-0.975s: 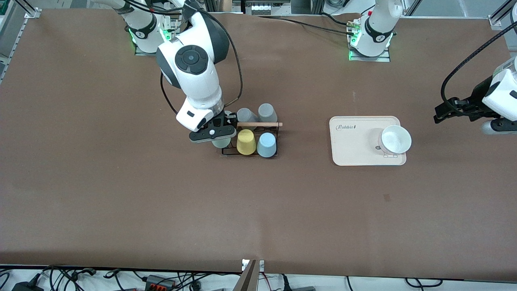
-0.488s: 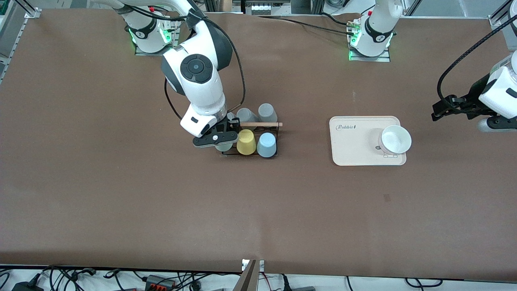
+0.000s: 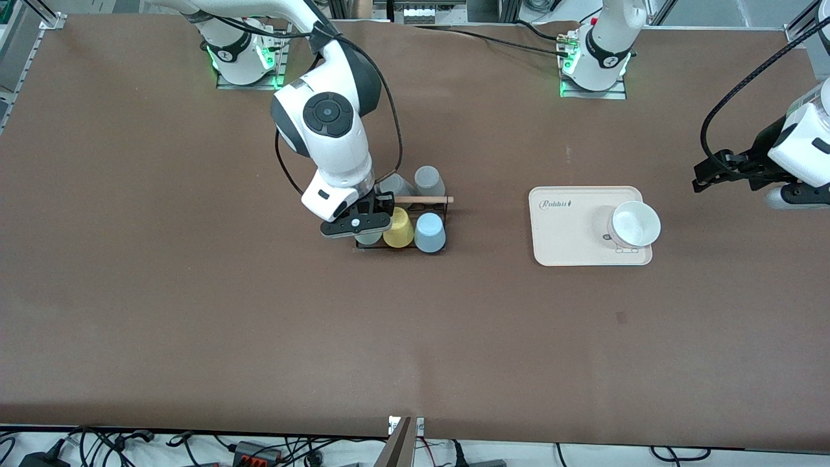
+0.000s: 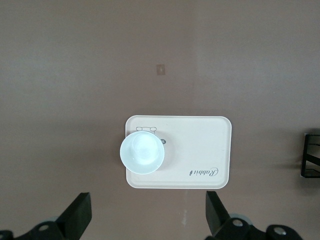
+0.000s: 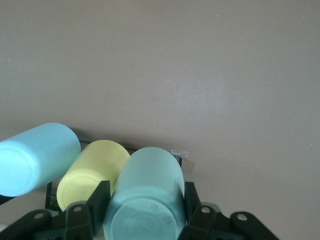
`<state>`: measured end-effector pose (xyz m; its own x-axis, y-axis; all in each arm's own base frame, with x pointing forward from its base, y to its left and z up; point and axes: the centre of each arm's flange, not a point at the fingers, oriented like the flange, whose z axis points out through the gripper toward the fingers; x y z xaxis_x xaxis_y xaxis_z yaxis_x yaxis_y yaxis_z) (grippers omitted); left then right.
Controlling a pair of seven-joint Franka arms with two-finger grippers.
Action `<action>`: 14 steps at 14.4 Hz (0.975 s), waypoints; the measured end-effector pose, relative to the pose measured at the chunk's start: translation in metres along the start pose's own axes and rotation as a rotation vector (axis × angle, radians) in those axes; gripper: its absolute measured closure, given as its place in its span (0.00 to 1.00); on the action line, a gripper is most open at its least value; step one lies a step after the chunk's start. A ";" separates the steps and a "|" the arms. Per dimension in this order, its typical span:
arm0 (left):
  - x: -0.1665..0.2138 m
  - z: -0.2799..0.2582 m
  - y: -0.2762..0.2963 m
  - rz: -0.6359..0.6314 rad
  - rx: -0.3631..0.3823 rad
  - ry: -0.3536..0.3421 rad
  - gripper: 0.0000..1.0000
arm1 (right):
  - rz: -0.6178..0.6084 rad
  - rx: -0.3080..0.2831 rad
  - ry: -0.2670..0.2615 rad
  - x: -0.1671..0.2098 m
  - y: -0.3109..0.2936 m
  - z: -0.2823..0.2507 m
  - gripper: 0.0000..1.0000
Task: Hang scattered cups on rack with three cups
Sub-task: 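Hang the mint-green cup on the rack beside the yellow cup with the right gripper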
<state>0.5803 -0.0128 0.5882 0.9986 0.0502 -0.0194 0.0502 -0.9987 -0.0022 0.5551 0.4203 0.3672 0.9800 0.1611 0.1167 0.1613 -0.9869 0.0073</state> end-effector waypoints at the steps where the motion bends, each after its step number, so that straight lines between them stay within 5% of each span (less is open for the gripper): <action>1: 0.000 0.001 0.000 0.000 0.000 -0.002 0.00 | 0.000 -0.001 -0.001 0.000 0.000 0.001 0.36; 14: -0.003 0.015 0.004 0.010 0.003 -0.038 0.00 | -0.016 -0.048 -0.027 0.000 0.005 0.032 0.36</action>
<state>0.5774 -0.0169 0.5730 0.9975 0.0399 -0.0576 0.0397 -0.9992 -0.0043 0.5592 0.4162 0.3352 0.9803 0.1761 0.0898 0.1716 -0.9836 0.0564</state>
